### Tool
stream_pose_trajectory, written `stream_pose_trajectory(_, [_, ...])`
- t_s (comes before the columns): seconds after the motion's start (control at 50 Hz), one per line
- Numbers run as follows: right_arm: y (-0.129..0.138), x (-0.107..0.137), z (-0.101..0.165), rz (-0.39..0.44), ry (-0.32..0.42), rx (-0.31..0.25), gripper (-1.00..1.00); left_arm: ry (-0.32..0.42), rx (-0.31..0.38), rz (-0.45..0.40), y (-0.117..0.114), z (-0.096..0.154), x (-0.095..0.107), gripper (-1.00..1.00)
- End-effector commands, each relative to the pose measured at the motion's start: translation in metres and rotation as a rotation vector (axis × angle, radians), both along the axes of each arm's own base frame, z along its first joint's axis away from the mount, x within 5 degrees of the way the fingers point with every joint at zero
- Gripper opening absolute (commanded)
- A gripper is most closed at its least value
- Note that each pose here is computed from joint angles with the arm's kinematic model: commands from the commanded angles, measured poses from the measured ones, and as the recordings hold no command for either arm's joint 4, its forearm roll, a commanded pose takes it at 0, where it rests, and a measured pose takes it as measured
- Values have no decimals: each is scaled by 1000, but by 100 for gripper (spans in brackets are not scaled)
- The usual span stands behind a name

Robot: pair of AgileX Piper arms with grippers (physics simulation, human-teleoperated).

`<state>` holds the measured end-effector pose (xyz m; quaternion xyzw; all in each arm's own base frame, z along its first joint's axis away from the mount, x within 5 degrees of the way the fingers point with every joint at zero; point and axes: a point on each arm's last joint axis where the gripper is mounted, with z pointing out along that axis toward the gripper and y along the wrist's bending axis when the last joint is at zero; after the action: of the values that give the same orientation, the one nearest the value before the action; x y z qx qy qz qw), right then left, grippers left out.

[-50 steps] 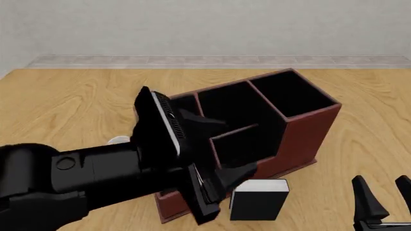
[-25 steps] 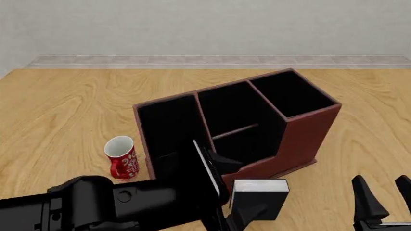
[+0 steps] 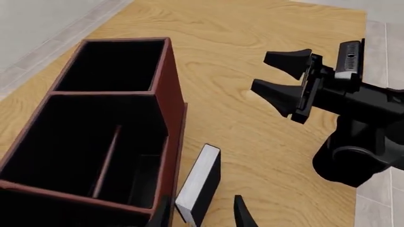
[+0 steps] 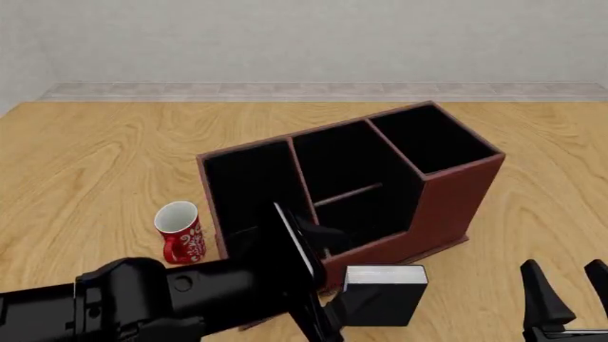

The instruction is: Pick up the book and place it in the back compartment of the caddy.

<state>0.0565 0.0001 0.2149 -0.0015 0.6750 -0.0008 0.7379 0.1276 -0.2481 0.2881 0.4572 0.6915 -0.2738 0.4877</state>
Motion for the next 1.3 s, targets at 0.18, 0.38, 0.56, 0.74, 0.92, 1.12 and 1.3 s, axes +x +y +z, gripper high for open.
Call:
stream_pose_trajectory(0.18, [0, 0, 0, 0, 0, 0, 100, -7, 11, 32, 1, -6, 11, 100])
stream_pose_trajectory(0.38, [0, 0, 0, 0, 0, 0, 100, 2, 21, 32, -3, -14, 13, 100])
stream_pose_trajectory(0.56, [0, 0, 0, 0, 0, 0, 100, 25, 26, 40, -6, -23, 15, 100])
stream_pose_trajectory(0.74, [0, 0, 0, 0, 0, 0, 100, 29, 48, 42, -11, -33, 20, 100])
stream_pose_trajectory(0.92, [0, 0, 0, 0, 0, 0, 100, 33, 58, 36, -15, -38, 20, 100])
stream_pose_trajectory(1.12, [0, 0, 0, 1, 0, 0, 100, 48, 76, 33, -20, -49, 21, 100])
stream_pose_trajectory(1.3, [0, 0, 0, 1, 0, 0, 100, 56, 98, 42, -22, -57, 26, 100])
